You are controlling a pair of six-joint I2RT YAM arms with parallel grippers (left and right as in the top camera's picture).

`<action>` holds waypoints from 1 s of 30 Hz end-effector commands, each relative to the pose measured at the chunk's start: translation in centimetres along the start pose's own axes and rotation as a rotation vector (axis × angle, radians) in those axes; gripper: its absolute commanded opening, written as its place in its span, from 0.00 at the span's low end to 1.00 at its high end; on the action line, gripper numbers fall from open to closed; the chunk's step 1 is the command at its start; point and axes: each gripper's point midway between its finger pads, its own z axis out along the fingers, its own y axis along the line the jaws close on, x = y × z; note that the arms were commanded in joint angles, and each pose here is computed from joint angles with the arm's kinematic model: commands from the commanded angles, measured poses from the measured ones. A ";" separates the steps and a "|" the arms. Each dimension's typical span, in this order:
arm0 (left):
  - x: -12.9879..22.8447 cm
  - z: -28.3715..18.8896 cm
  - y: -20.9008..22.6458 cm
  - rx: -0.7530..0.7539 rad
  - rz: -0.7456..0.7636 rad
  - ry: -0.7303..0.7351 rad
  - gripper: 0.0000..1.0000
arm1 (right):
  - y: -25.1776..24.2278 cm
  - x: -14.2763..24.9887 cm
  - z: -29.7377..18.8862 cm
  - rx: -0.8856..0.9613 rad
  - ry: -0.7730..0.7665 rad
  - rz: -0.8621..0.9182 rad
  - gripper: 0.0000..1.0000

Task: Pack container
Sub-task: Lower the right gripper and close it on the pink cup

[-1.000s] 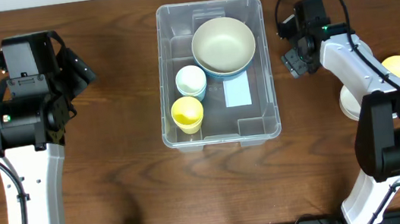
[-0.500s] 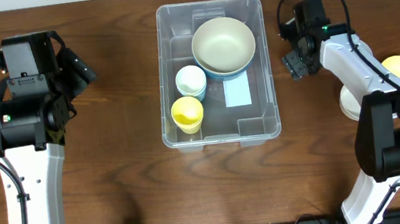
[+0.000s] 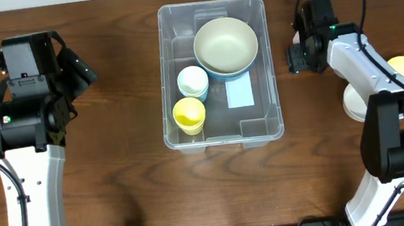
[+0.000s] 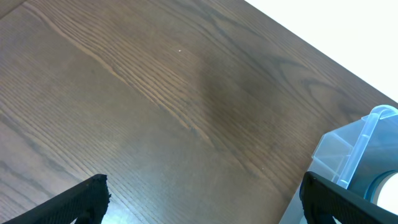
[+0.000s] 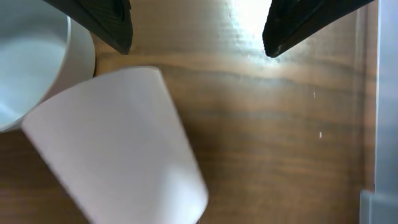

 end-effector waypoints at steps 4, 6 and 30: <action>-0.4 -0.1 0.2 -0.013 -0.006 -0.013 0.98 | -0.2 0.4 0.3 -0.066 -0.033 0.109 0.70; -0.4 -0.1 0.2 -0.013 -0.006 -0.013 0.98 | -0.1 0.7 0.8 -0.073 -0.036 0.113 0.70; -0.4 -0.1 0.2 -0.013 -0.006 -0.013 0.98 | 2.3 -3.2 2.3 -0.227 -0.362 0.107 0.01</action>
